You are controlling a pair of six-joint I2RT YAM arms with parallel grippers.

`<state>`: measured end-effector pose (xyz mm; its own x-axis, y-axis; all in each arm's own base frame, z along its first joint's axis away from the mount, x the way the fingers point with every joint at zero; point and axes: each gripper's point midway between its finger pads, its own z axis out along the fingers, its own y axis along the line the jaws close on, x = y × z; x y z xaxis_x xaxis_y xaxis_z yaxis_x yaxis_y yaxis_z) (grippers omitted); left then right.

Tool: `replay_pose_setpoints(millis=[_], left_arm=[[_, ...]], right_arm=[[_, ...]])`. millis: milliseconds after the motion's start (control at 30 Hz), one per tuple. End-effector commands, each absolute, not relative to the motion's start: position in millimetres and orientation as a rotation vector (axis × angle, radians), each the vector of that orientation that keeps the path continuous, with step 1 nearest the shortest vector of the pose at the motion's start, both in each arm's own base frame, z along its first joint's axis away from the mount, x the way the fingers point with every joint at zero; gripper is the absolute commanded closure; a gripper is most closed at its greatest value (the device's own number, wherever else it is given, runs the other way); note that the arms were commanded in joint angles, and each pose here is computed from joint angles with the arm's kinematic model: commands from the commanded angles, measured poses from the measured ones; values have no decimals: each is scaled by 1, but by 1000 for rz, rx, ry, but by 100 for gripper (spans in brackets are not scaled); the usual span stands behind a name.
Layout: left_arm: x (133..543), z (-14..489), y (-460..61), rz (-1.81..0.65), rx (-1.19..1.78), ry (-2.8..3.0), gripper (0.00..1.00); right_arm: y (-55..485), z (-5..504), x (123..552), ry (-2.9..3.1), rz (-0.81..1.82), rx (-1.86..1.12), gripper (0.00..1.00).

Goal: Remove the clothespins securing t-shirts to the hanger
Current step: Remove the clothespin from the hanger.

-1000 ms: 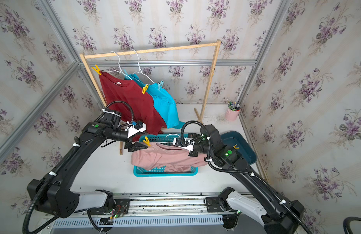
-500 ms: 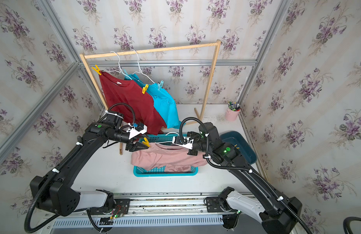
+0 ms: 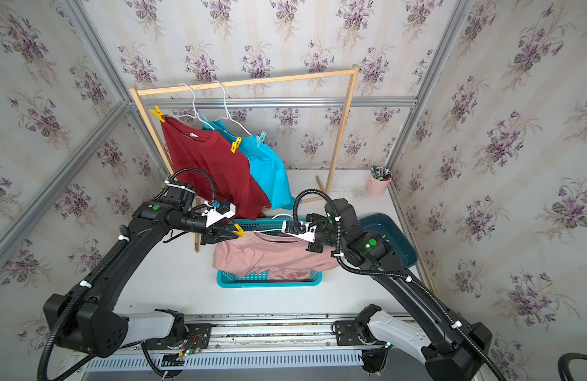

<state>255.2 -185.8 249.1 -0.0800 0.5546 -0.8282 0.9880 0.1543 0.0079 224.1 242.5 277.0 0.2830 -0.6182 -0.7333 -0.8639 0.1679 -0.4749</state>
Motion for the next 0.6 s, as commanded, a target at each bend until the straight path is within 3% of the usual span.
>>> replay_pose_setpoints(millis=[0,333,567], left_arm=[[252,252,-188,-800,1499,1695,60],[253,252,-191,-829,1496,1682,48],[252,252,-192,-845,1495,1677,66]], right_arm=[[246,285,222,1373,312,-1544,100],[250,290,217,1349,355,-1543,100],[251,292,218,1347,366,-1536,100]])
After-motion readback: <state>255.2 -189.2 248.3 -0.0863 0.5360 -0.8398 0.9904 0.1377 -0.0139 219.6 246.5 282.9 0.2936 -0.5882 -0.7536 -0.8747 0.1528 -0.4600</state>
